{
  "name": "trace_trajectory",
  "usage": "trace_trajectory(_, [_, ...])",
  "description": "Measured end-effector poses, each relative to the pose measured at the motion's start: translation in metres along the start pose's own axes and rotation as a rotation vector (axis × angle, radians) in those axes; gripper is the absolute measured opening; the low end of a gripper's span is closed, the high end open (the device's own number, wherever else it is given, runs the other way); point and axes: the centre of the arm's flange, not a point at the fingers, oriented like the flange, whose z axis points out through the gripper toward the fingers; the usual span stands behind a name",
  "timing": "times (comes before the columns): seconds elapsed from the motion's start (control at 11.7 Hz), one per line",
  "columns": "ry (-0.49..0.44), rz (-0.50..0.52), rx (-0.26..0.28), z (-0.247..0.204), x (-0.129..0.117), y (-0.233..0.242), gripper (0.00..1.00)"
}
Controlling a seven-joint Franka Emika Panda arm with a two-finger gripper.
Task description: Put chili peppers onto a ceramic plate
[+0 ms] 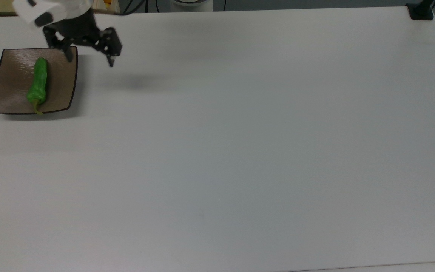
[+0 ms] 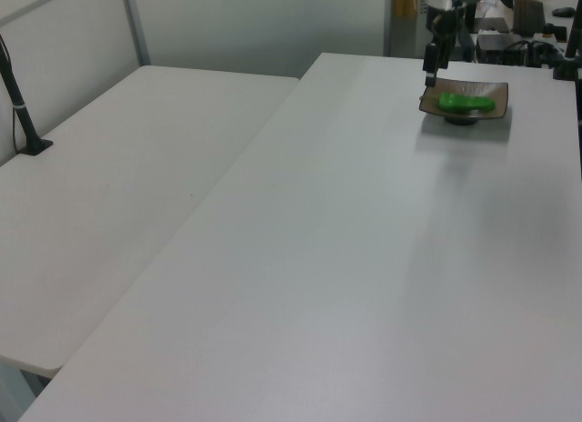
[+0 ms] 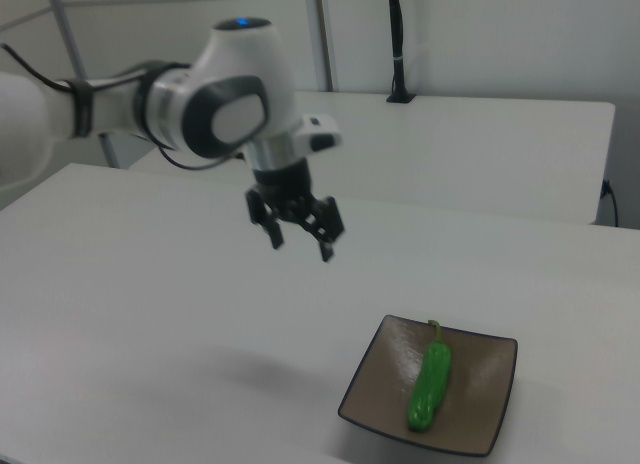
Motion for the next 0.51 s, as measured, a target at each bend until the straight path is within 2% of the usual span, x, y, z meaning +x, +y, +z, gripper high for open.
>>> trace_trajectory(0.09, [-0.005, -0.003, 0.013, -0.016, -0.003, -0.024, 1.0])
trace_trajectory(0.26, [-0.008, -0.003, 0.077, -0.041, -0.003, -0.088, 1.0])
trace_trajectory(0.51, [-0.022, -0.036, 0.101, -0.053, -0.006, -0.158, 1.0])
